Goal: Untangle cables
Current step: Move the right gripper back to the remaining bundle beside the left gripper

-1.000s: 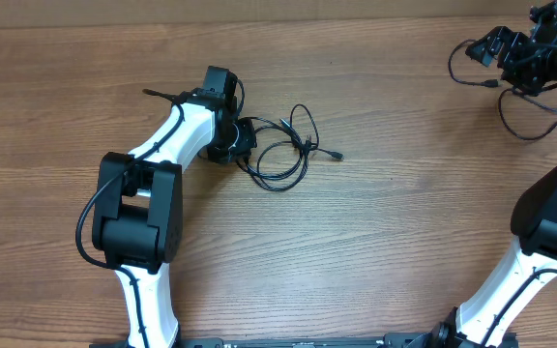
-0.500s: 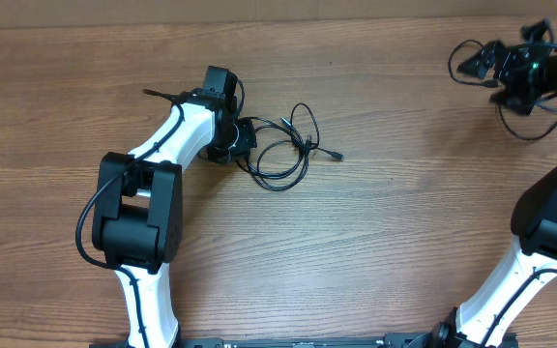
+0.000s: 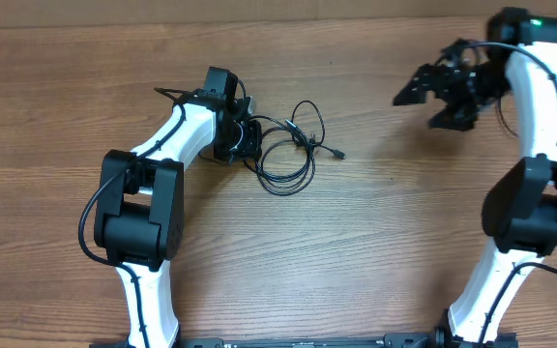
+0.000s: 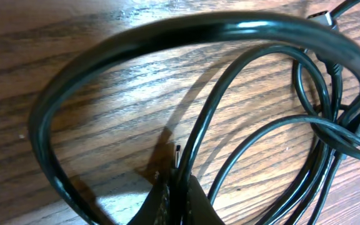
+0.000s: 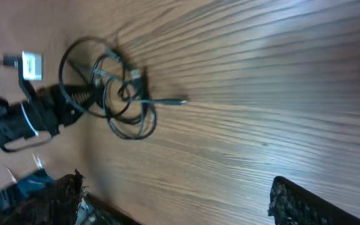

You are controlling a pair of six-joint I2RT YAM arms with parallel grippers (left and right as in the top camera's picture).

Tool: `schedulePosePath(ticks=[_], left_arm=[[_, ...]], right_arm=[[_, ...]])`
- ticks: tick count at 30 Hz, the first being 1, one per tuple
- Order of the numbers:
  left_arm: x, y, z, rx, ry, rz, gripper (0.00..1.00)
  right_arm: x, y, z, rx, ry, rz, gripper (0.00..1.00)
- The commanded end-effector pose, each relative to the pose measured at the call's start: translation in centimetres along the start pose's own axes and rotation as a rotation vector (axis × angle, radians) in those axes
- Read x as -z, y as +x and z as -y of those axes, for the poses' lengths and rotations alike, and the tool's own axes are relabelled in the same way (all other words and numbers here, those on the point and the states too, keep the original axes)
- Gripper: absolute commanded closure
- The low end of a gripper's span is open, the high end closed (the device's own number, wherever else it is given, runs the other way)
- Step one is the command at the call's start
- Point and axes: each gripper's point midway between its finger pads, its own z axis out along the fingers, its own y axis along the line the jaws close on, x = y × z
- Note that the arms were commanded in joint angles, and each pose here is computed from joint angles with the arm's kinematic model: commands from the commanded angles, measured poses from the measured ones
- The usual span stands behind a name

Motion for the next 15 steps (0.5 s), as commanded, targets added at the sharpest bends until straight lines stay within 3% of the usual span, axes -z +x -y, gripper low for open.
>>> schedulePosePath(ticks=[1, 4, 9, 13, 14, 15], left_arm=[[-0.9, 0.7, -0.1, -0.019, 0.020, -0.032, 0.96], [-0.9, 0.7, -0.1, -0.019, 0.020, -0.032, 0.96], [-0.9, 0.7, -0.1, -0.019, 0.020, -0.032, 0.96], [-0.9, 0.7, -0.1, -0.018, 0.020, -0.033, 0.96], [-0.9, 0.7, -0.1, -0.018, 0.020, -0.032, 0.96], [-0.9, 0.7, -0.1, -0.018, 0.020, -0.032, 0.96]], right_arm=[[-1.4, 0.4, -3.4, 0.090, 0.002, -0.009, 0.04], [-2.8, 0.0, -4.3, 0.104, 0.071, 0.009, 0.05], [-5.0, 0.1, -7.5, 0.196, 0.074, 0.016, 0.28], [-6.9, 1.8, -10.1, 0.262, 0.072, -0.027, 0.77], [-7.5, 2.3, -10.8, 0.283, 0.072, -0.040, 0.84], [-7.8, 2.7, -11.3, 0.298, 0.075, -0.048, 0.84]])
